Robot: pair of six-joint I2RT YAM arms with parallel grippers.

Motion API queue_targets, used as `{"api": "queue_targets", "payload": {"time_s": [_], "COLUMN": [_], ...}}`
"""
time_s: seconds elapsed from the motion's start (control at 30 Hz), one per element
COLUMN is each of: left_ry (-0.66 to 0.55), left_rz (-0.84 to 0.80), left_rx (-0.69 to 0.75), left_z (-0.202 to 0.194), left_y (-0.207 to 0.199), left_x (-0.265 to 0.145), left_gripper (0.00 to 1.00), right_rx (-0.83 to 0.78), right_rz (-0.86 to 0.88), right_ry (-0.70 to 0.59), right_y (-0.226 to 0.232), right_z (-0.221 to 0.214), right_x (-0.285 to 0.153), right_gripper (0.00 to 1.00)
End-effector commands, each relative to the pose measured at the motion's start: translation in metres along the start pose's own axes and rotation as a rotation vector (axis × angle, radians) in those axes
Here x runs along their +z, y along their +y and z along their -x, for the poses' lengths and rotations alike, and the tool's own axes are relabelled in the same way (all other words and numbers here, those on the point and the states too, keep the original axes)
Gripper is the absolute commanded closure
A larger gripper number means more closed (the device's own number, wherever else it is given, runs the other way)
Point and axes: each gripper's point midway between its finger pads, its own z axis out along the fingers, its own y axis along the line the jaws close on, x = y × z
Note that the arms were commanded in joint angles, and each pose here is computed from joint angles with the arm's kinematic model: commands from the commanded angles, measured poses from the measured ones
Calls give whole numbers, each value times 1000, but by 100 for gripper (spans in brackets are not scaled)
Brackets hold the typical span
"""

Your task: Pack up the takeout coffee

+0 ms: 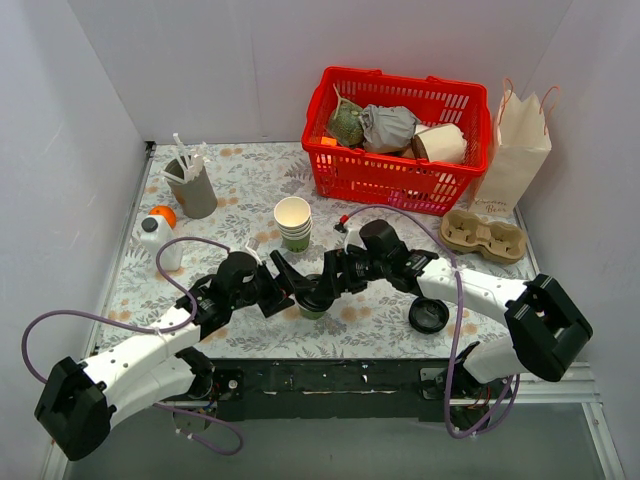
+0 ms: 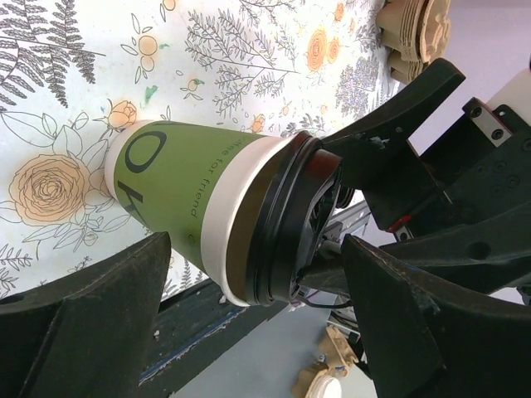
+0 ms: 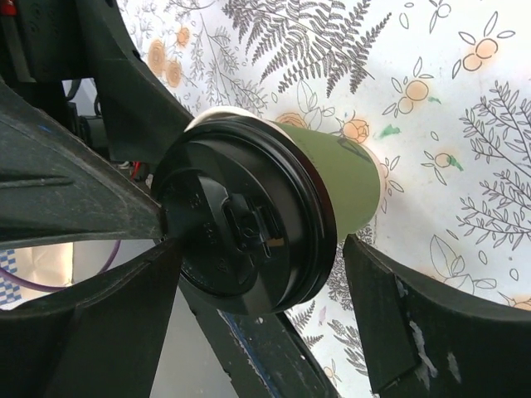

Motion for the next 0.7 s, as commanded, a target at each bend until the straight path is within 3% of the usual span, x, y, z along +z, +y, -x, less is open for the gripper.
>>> {"api": "queue_targets", "payload": {"time_s": [0.0, 0.27, 0.67], "left_ry": [-3, -26, -42], "left_rz": [-10, -2, 15], "left_rx": [-6, -6, -7], "left_z": [-1, 2, 4], "left_y": [2, 5, 10], "left_x": [-3, -5, -6], "left_gripper": [18, 32, 35], "right_rx": [-87, -102, -114], "right_rz": [-5, -4, -88], "right_ry": [-34, -18, -36], "right_y": [11, 21, 19], "right_z": [15, 11, 17], "right_x": [0, -5, -23], "right_gripper": [16, 21, 15]}}
